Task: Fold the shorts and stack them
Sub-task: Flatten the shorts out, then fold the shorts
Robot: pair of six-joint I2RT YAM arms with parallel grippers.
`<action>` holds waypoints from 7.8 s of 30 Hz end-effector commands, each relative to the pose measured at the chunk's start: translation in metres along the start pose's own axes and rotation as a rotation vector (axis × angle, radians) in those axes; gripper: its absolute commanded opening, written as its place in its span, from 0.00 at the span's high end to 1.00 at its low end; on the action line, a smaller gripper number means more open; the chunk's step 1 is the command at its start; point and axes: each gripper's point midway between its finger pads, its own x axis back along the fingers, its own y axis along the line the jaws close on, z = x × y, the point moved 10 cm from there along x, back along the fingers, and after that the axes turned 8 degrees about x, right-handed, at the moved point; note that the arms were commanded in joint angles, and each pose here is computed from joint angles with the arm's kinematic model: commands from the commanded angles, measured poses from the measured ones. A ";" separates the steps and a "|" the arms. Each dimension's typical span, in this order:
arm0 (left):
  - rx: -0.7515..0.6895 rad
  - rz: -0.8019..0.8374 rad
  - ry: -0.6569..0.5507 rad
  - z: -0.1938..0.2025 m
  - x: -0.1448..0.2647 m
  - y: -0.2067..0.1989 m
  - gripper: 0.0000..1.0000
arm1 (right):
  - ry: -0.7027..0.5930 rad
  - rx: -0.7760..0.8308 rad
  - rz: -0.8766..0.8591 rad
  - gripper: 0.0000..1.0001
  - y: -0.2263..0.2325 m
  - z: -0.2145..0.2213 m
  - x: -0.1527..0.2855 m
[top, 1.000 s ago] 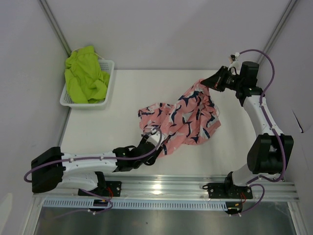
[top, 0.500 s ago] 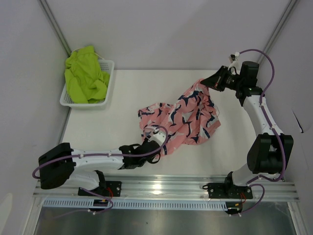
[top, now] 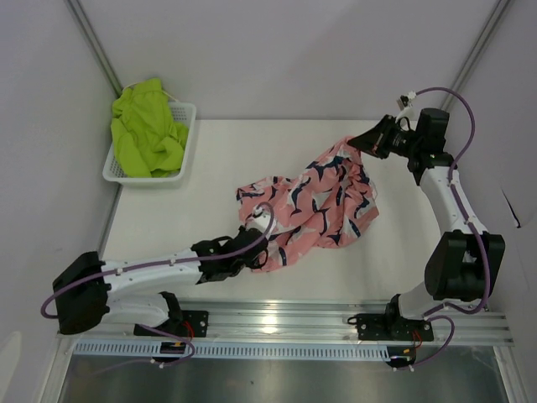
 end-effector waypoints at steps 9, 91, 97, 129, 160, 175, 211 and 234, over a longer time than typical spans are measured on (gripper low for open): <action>0.318 -0.022 -0.341 -0.147 0.114 0.047 1.00 | -0.162 0.237 -0.105 1.00 0.058 -0.003 0.051; 0.304 0.174 -0.915 -0.244 0.362 0.127 1.00 | -0.461 0.430 -0.223 1.00 0.285 -0.039 0.191; 0.329 0.110 -0.784 -0.254 0.289 0.117 1.00 | -0.340 0.171 -0.103 1.00 0.176 -0.025 0.127; 0.724 -0.150 0.044 -0.185 -0.146 0.245 1.00 | -0.258 0.043 0.079 1.00 -0.129 -0.032 -0.139; 0.552 -0.052 -0.115 -0.192 -0.080 0.119 0.12 | -0.173 -0.054 0.700 0.25 -0.165 -0.003 -0.043; 0.358 0.277 0.014 -0.100 -0.035 -0.027 0.13 | -0.082 -0.170 0.838 0.47 -0.192 0.061 -0.010; 0.407 -0.076 0.311 -0.007 -0.110 0.038 0.39 | 0.025 -0.079 1.213 0.94 -0.166 0.095 -0.009; 0.365 0.023 0.095 -0.057 -0.035 0.026 0.21 | 0.023 -0.233 0.950 0.64 -0.181 0.121 0.002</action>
